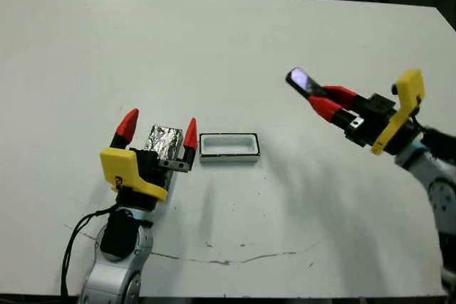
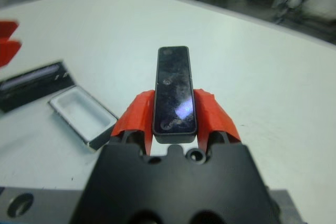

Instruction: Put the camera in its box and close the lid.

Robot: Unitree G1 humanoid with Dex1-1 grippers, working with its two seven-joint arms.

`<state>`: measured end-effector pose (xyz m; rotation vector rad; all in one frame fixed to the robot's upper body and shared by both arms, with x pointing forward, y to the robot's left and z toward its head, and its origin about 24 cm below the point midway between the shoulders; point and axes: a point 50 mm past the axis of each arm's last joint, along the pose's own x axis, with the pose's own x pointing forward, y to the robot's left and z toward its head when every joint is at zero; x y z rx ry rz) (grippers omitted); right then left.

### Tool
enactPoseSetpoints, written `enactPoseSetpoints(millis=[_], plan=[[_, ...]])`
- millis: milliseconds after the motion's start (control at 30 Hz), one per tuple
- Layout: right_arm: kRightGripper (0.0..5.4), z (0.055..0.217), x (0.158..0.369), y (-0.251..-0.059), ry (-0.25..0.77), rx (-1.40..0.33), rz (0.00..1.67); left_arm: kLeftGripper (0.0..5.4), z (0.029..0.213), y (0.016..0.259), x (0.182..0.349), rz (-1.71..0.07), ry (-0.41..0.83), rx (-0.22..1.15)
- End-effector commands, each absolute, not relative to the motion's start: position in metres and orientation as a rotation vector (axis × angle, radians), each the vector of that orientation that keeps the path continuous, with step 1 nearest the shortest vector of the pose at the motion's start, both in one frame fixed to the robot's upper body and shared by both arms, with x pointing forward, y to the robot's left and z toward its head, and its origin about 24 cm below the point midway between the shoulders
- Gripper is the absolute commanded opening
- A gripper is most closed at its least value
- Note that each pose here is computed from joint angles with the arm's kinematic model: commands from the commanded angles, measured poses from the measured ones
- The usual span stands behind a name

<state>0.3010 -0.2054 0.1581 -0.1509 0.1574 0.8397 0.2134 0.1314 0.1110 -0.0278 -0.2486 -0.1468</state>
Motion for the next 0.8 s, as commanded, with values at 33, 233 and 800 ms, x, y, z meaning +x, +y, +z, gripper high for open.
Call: enactPoseSetpoints(millis=[33,233,800], plan=[[1.69,0.163,0.314,-0.206,0.227,-0.26,0.92,5.4,0.109,0.133,0.212,-0.136,-0.24,-0.024],[1.69,0.16,0.332,-0.189,0.292,-0.308,1.154,5.4,0.109,0.133,0.212,-0.128,-0.24,-0.018],[1.69,0.147,0.342,-0.138,0.401,-0.403,1.52,5.4,0.108,0.132,0.212,-0.13,-0.234,-0.016]])
